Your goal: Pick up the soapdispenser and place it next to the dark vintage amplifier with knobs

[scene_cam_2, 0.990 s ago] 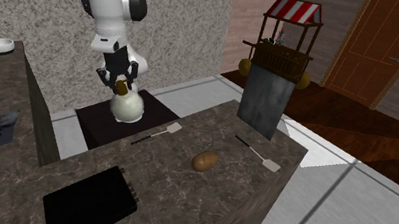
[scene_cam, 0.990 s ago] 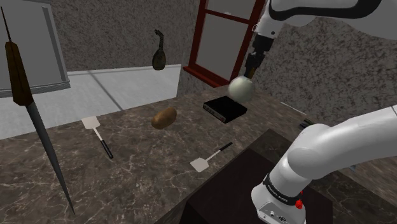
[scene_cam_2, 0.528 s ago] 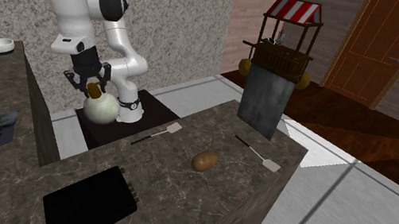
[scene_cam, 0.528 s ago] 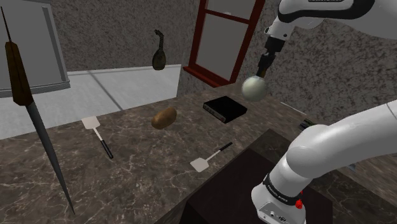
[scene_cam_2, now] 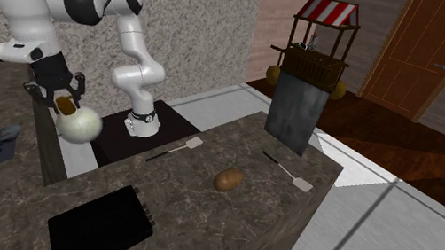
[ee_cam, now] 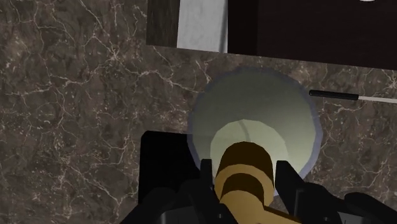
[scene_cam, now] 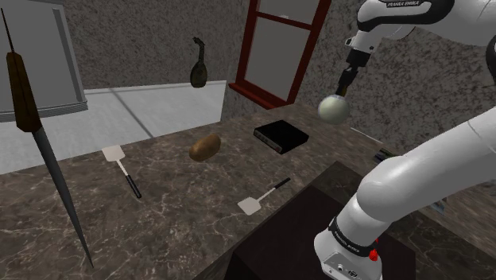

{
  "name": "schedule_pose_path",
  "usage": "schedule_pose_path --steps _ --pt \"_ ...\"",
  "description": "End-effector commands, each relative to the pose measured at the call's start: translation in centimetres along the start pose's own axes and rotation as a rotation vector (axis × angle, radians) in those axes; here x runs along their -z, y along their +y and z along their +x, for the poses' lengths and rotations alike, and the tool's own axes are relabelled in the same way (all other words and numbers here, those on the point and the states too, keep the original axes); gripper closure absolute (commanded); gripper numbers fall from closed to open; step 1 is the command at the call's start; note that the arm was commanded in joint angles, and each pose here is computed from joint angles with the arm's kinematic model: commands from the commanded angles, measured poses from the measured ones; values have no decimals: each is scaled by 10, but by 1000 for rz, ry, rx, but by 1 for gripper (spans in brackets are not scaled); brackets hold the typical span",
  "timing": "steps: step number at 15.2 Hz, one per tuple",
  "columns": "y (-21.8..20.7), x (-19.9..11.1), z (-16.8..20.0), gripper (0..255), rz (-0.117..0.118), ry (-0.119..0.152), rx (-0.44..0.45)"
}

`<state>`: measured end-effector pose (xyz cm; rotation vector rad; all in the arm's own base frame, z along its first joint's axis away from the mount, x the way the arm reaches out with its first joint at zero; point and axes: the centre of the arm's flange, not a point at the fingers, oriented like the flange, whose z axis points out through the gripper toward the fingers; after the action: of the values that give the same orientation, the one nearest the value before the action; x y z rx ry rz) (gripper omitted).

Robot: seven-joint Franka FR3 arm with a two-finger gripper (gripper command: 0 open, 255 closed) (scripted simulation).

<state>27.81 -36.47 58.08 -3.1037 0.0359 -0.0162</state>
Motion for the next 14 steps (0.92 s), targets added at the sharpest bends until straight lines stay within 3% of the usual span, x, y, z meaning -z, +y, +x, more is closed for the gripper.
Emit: schedule_pose_path --steps 1,4,14 --pt "26 1 -6 255 -2 0 2" --pt "65 3 -18 255 -2 0 2" --pt "67 -50 -19 255 -2 0 2"
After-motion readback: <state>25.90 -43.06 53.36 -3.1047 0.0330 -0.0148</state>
